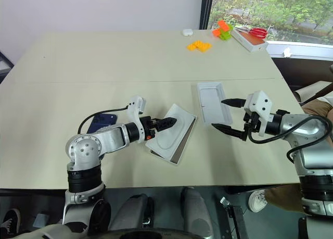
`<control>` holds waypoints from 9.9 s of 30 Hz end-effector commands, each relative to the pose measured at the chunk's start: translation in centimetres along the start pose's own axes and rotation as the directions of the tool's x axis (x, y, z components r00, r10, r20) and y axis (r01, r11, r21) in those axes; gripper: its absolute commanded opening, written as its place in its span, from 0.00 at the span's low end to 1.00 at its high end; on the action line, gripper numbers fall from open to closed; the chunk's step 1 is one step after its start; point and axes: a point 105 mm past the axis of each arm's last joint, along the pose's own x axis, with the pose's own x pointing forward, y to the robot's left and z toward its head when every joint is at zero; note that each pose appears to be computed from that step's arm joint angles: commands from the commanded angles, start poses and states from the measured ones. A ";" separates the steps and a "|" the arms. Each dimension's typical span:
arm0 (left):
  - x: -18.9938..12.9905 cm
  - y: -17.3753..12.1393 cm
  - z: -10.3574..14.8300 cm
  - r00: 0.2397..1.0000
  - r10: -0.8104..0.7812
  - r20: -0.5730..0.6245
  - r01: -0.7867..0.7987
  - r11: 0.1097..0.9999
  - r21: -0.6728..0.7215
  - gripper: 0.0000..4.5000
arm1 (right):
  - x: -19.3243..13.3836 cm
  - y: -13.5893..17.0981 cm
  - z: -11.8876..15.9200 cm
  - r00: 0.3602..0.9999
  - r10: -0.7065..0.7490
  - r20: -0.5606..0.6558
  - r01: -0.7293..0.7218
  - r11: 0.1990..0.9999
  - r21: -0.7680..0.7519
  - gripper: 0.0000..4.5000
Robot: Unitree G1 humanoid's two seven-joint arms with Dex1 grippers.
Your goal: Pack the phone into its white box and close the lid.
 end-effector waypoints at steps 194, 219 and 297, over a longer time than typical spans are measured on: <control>-13.5 3.7 7.5 0.970 -0.236 -0.057 0.219 0.747 0.627 0.99 | 7.7 1.6 0.9 0.995 0.040 -0.088 -0.029 0.992 0.123 1.00; -12.1 3.3 7.7 0.975 -0.223 -0.007 0.167 0.708 0.687 0.99 | 11.5 1.7 -0.7 0.955 0.011 -0.296 0.020 0.994 0.103 1.00; -23.9 11.9 8.7 0.983 0.175 0.051 -0.176 0.984 0.013 1.00 | 18.1 9.3 7.3 0.979 0.166 0.120 -0.076 0.839 -0.538 0.30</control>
